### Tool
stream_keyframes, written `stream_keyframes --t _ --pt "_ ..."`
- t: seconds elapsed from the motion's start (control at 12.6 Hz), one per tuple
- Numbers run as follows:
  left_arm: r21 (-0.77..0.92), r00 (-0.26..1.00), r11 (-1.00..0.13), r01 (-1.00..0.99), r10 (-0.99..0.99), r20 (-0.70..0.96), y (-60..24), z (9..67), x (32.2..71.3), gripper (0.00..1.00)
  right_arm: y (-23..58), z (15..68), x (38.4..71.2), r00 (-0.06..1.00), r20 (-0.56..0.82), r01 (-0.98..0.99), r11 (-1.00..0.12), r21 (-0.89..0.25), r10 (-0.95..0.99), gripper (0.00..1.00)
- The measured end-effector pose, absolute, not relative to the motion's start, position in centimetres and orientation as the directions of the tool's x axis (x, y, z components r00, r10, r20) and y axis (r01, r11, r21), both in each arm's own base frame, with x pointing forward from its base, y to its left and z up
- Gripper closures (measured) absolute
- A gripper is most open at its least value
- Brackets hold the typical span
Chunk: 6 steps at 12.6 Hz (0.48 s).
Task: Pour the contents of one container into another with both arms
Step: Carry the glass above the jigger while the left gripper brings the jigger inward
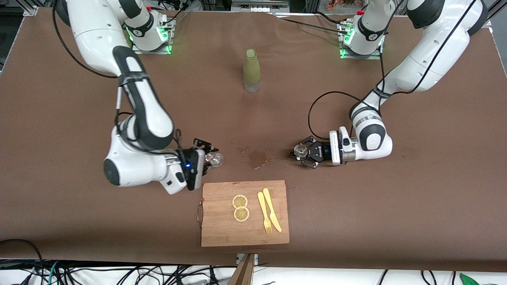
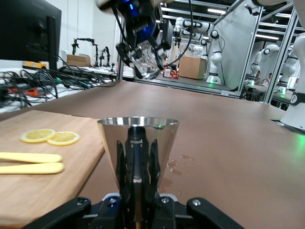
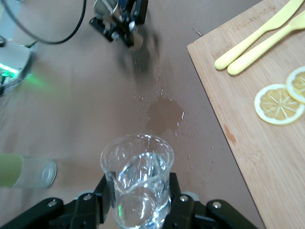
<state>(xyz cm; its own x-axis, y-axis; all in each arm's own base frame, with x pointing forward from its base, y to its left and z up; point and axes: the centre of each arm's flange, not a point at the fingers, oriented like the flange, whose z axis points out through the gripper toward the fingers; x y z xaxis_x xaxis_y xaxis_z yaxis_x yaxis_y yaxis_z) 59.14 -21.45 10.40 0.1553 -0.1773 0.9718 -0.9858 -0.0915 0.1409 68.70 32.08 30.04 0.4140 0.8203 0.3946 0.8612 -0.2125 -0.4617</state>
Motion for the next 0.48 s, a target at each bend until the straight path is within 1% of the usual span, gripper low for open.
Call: stream_keyframes --t 0.48 --pt "0.162 0.185 -0.123 -0.979 -0.201 0.962 -28.5 9.2 58.3 0.92 39.0 30.4 65.9 0.427 0.303 0.869 -0.294 -0.398 0.852 0.51"
